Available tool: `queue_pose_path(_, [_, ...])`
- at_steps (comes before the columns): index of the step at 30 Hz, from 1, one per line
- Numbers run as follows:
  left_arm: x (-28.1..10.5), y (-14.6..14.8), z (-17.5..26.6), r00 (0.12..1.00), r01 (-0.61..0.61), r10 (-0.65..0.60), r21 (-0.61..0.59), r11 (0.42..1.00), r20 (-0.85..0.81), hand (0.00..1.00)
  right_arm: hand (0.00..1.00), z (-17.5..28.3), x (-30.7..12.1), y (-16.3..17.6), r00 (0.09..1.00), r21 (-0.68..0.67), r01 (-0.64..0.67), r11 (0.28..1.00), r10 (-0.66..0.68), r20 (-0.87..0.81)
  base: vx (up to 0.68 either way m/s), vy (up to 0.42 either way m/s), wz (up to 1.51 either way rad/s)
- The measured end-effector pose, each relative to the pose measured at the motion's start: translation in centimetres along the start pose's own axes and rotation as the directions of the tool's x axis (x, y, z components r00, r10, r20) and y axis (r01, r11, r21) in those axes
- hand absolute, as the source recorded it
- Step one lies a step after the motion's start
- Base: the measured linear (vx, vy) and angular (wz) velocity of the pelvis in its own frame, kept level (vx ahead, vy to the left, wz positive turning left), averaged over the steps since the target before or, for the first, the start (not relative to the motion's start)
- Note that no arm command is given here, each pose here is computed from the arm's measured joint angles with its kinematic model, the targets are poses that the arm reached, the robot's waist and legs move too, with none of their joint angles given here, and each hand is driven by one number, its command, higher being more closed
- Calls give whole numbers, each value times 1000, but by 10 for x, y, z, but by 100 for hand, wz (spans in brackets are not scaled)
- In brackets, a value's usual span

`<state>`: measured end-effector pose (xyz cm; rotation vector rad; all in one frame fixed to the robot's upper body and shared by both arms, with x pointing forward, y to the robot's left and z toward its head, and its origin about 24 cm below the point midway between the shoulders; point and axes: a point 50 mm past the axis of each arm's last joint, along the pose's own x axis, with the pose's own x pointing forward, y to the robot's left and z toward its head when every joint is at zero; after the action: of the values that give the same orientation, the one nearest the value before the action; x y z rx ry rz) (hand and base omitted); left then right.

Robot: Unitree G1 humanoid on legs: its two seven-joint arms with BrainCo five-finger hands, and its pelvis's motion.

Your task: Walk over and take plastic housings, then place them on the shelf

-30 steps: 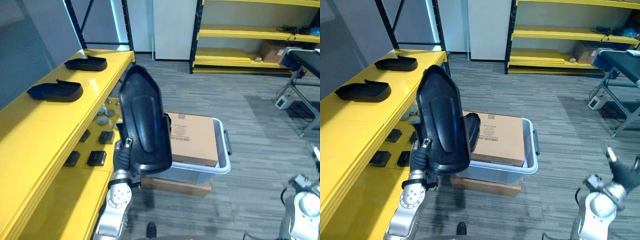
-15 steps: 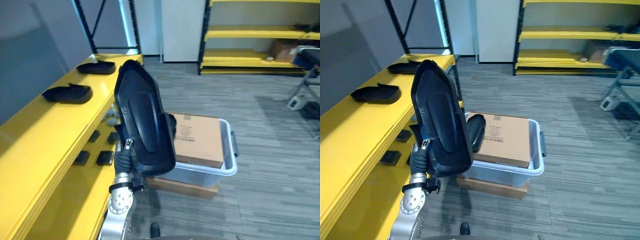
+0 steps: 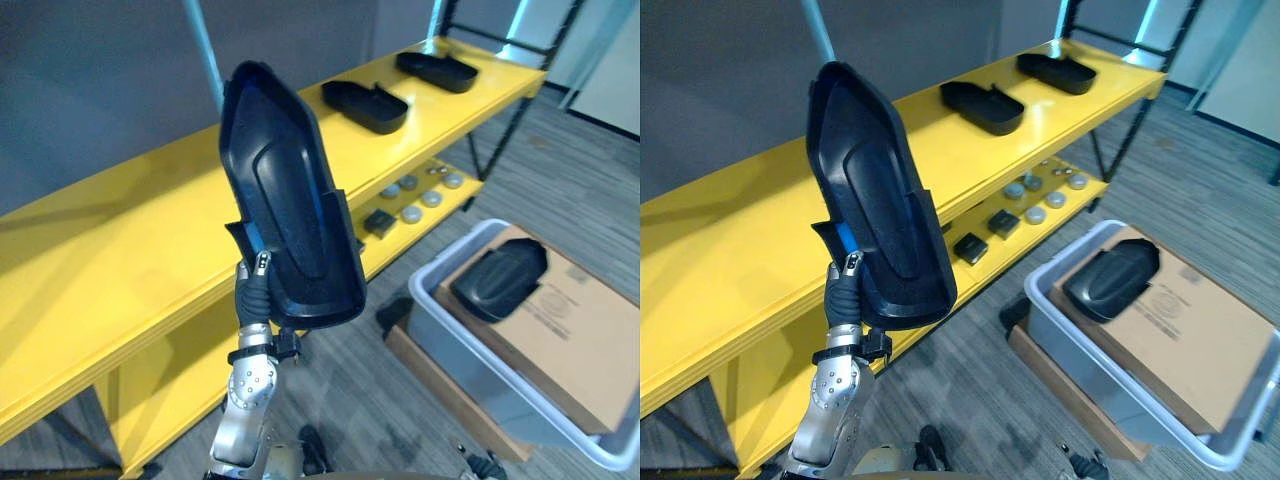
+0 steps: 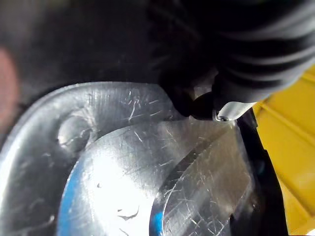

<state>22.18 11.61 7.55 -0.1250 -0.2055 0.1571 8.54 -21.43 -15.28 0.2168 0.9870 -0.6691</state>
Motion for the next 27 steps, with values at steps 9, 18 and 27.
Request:
queue_pose_path(9, [-3, -10, 7, 1000, 15, -14, -48, 999, 20, 100, 0, -6, -10, 3, 999, -34, -38, 999, 39, 34, 135, 5, 78])
queue_pose_path(18, [-4, -16, 4, 999, 46, -46, -65, 997, 4, 100, 0, -13, -14, 7, 998, -39, -64, 997, 64, 19, 194, -87, 15])
queue_pose_path(27, [-3, -18, -28, 989, 51, -51, -4, 999, -140, 100, 0, -17, -13, 4, 998, -46, -56, 997, 56, 5, 105, -73, -2])
